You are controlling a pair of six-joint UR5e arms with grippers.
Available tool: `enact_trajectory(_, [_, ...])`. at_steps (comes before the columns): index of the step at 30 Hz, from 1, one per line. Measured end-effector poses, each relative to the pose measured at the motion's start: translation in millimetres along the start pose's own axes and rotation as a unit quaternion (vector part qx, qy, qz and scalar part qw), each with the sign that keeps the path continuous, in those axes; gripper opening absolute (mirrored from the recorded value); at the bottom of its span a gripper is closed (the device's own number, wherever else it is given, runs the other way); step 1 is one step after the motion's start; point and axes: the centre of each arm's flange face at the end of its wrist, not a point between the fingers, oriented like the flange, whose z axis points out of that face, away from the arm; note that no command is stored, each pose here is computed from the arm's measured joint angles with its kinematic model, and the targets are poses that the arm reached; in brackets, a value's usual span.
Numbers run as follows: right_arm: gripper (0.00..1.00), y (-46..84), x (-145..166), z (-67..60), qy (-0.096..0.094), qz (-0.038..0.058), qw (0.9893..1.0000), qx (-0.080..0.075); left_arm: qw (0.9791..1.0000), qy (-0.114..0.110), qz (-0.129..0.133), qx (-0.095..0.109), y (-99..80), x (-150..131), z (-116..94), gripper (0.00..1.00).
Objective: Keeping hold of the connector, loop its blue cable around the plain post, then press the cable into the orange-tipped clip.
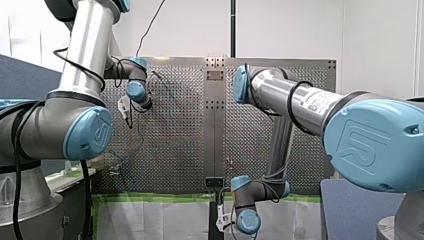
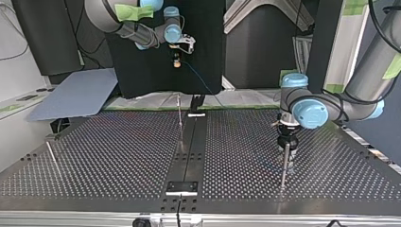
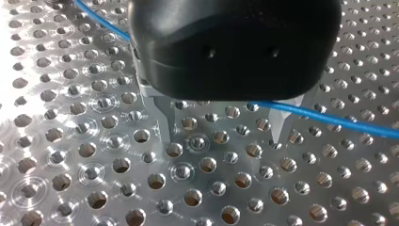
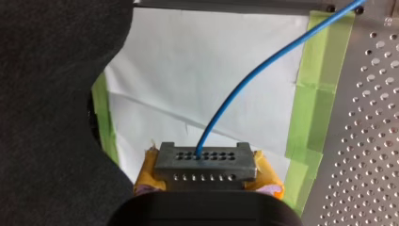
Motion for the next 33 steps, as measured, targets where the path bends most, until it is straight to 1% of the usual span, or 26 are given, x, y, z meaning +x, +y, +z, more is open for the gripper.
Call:
enact_trajectory(2, [0.0,2.6,5.2,-6.6,-0.008,-0.0038,1.0,-0.001,1.0,-0.001,0.0,-0.002,0.4,0.0,0.0,0.99])
enact_trajectory(5, [0.0,5.3,17.3,-11.0,-0.014,-0.0074,0.9999,-0.002,1.0,-0.001,0.0,-0.003,0.6,0.0,-0.2,0.99])
enact_trajectory(10, [0.0,9.5,42.2,-13.0,-0.016,-0.0099,0.9998,-0.005,1.0,-0.001,-0.001,-0.003,0.7,-0.1,-0.1,0.99])
enact_trajectory(13, [0.0,11.5,60.5,-13.3,-0.011,-0.0082,0.9999,-0.007,1.0,-0.001,-0.001,-0.003,0.7,0.0,-0.2,0.99])
enact_trajectory(19, [0.0,15.2,94.5,-12.8,0.009,-0.0035,0.9999,-0.007,1.0,0.0,-0.001,-0.003,0.8,0.1,-0.3,0.99])
enact_trajectory(22, [0.0,16.7,108.5,-15.9,0.021,-0.0017,0.9998,-0.004,1.0,0.0,-0.002,-0.004,0.9,0.3,-0.3,0.99])
enact_trajectory(25, [0.0,19.6,119.6,-21.5,0.035,0.002,0.9994,-0.001,1.0,0.0,-0.003,-0.004,0.9,0.4,-0.3,0.99])
enact_trajectory(28, [0.0,22.9,130.6,-28.9,0.051,0.0067,0.9987,0.003,1.0,-0.001,-0.003,-0.003,0.8,0.1,-0.2,0.99])
enact_trajectory(33, [0.0,25.8,150.9,-37.5,0.08,0.0145,0.9967,0.01,1.0,-0.001,-0.005,-0.003,0.7,0.0,-0.1,0.99])
